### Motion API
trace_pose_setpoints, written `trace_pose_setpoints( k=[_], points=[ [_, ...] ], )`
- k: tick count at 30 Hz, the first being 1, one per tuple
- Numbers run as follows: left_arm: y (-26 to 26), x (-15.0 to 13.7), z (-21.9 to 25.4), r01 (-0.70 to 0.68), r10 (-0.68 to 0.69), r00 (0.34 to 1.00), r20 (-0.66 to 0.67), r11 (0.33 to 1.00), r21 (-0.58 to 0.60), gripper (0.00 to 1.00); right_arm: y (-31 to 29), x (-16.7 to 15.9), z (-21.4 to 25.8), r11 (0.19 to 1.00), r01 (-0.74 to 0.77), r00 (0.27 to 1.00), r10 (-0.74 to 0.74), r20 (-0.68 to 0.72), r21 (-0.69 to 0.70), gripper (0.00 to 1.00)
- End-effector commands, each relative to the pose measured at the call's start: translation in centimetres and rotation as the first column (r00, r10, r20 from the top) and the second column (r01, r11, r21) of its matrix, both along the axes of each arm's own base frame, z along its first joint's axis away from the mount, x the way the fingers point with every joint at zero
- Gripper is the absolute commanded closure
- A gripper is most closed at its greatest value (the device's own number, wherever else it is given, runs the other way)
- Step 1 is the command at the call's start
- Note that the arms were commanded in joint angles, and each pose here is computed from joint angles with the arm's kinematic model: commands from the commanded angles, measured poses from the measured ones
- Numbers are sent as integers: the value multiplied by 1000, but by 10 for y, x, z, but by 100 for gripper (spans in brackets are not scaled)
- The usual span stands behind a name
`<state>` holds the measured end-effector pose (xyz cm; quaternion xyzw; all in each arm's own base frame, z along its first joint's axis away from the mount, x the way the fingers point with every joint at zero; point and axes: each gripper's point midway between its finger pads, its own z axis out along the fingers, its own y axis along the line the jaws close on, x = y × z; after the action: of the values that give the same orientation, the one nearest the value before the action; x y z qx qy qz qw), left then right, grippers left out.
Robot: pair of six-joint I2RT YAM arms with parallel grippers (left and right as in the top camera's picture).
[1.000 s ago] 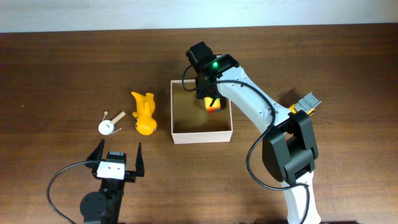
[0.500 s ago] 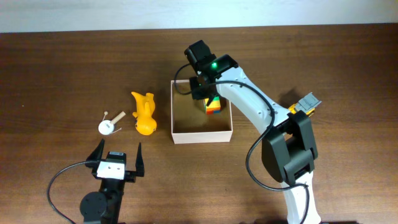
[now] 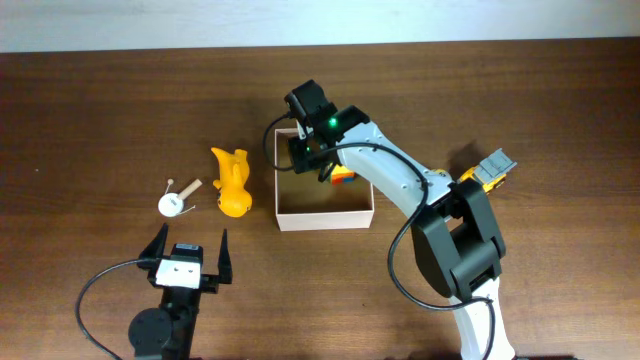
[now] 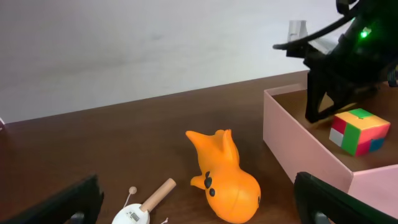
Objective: Pack container
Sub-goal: 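Lower the cube into the box's back right corner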
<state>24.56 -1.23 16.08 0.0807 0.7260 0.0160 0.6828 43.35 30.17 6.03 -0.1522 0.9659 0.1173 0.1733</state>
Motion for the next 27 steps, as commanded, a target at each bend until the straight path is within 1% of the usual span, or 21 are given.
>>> trace_pose_setpoints(
  k=[1,7,14,16,20,27],
  points=[
    [2,0,-1,-9,9,1000,1,1000,17,1,3,-5,-5,999,-37,999,37,2,-7,96],
    [2,0,-1,-10,10,1000,1,1000,17,1,-12,-6,-17,995,-37,999,39,13,-89,96],
    [2,0,-1,-10,10,1000,1,1000,17,1,-25,-2,-19,984,-48,998,56,42,-170,96],
    [2,0,-1,-9,9,1000,1,1000,17,1,-26,-2,-19,982,-67,996,76,44,-178,96],
    [2,0,-1,-10,10,1000,1,1000,17,1,-35,4,-19,978,-57,996,69,56,-203,96],
    [2,0,-1,-10,10,1000,1,1000,17,1,-64,19,-19,976,-6,998,18,55,-216,96]
  ],
)
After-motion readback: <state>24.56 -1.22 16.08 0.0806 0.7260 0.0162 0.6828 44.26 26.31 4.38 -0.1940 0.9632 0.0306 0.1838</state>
